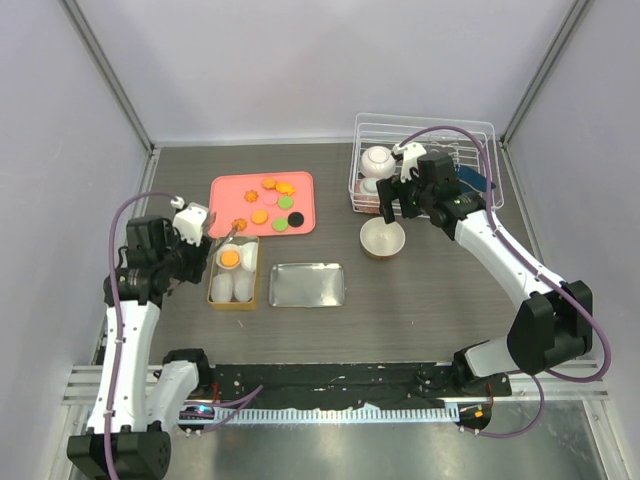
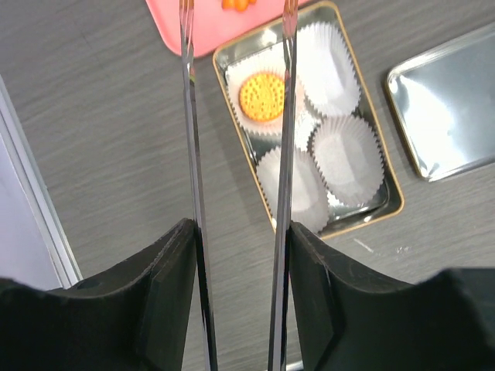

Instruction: Pack the cookies

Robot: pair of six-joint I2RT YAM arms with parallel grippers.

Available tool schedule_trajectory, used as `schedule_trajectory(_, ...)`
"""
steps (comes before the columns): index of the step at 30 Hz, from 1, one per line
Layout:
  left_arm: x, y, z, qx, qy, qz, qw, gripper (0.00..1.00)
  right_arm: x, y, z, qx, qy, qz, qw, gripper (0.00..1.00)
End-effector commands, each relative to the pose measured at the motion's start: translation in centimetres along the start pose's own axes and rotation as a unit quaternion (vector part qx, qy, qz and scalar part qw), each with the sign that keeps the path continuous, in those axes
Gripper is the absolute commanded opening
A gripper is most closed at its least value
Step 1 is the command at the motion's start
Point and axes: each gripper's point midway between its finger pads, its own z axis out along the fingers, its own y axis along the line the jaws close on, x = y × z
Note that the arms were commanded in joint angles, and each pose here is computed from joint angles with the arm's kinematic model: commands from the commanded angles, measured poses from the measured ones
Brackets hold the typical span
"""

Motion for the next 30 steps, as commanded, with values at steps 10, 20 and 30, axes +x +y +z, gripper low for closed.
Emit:
schedule_trajectory(10,-9.6,2.7,5.6,0.032,-0.062,-0.048,0.996,0.54,-1.8,0.0,-0.3,0.0,-0.021,-0.008,1.0,1.0)
schedule_trajectory(20,-11.0,2.3,10.4,0.082,-0.034,-0.055,0.995,0.54,-1.7,-0.2,-0.1,0.004,-0.018,-0.01,1.0,1.0)
schedule_trajectory(30,-13.5,1.8,14.1,0.073,-0.037,-0.036,0.996,0.54,-1.2,-0.2,0.5,0.003,-0.008,-0.011,1.0,1.0)
